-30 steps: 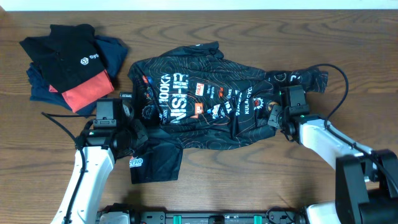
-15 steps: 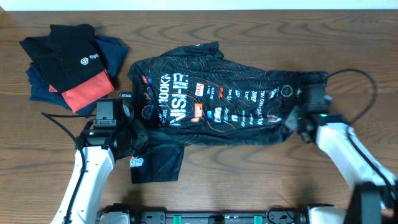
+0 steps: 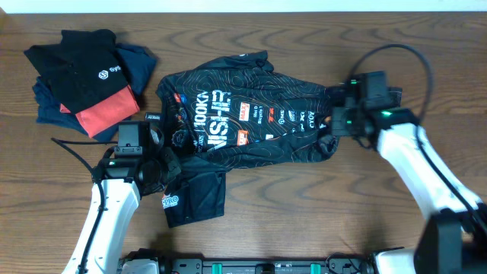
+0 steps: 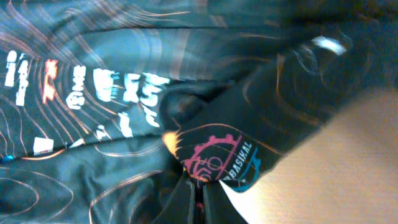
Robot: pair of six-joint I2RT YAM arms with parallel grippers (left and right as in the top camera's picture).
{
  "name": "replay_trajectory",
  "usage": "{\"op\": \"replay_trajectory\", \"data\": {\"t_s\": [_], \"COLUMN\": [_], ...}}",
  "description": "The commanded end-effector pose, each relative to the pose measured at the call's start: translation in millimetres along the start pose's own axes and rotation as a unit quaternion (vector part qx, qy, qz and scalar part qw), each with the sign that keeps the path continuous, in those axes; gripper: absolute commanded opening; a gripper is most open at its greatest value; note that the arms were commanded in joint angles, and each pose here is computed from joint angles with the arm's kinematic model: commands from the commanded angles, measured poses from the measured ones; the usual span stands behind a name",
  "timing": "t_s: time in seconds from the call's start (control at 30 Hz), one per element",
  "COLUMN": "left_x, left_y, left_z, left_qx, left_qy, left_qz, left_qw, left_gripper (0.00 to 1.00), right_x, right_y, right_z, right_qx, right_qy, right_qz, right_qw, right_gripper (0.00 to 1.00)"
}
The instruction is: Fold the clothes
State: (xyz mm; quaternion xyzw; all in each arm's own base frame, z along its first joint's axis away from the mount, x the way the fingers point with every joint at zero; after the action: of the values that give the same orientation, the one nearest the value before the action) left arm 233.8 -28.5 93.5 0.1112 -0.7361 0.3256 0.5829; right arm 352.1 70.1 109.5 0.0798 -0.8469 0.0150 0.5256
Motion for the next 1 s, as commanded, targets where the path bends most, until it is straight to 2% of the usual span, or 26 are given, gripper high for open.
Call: {"op": "replay_trajectory", "data": {"t_s": [0.0,0.07,0.2,0.3,0.37,0.43,0.53,0.6,0.97], "left_x": [3,3,3,3,3,3,3,3,3], "left_y": [0,0,0,1,2,2,2,2,2], "left_z": [-5,-5,-5,-6,-7,-7,-7,-7,-7], "left_qx": [-0.004,-0.004,-0.004,-0.004,-0.004,-0.004,-0.004,-0.004,-0.004], "left_qy": [-0.009,-0.009,-0.009,-0.013,-0.015,-0.015,-0.015,-0.015,-0.015], "left_qz": [-0.006,-0.006,-0.006,-0.011,-0.014,-0.013,-0.014,-0.013,-0.013], "left_qw": [1.000,1.000,1.000,1.000,1.000,1.000,1.000,1.000,1.000], "left_gripper": [0.06,0.06,0.06,0.06,0.06,0.06,0.06,0.06,0.06], "right_x": [-19,-28,-42,-46,-44,-46,-46,-42,-49], "right_y": [24,34,54,70,77,63,27,16,18], "right_z": [-4,-12,-26,-24,-17,-12,-5,-1,24], "right_qx": [0.073,0.081,0.092,0.102,0.129,0.125,0.045,0.012,-0.005], "right_qy": [-0.007,-0.025,-0.057,-0.056,-0.048,-0.032,-0.003,0.006,0.052], "right_qz": [-0.035,-0.049,-0.099,-0.157,-0.183,-0.140,-0.025,0.014,0.010], "right_qw": [0.997,0.995,0.989,0.981,0.973,0.982,0.999,1.000,0.999], "right_gripper": [0.06,0.09,0.22,0.35,0.39,0.37,0.39,0.39,0.37]}}
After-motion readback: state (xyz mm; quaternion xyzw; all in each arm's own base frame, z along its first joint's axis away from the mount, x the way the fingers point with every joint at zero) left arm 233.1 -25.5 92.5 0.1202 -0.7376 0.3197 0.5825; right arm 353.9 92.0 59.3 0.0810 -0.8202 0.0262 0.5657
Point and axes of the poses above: each gripper's point midway between its finger pads, its own x axis back along the fingers, its own y axis along the line the jaws close on, z = x × y, the point moved 3 cm from there along x, back along the fingers, and after that the axes turned 7 degrees about x, right-handed, at the moved point
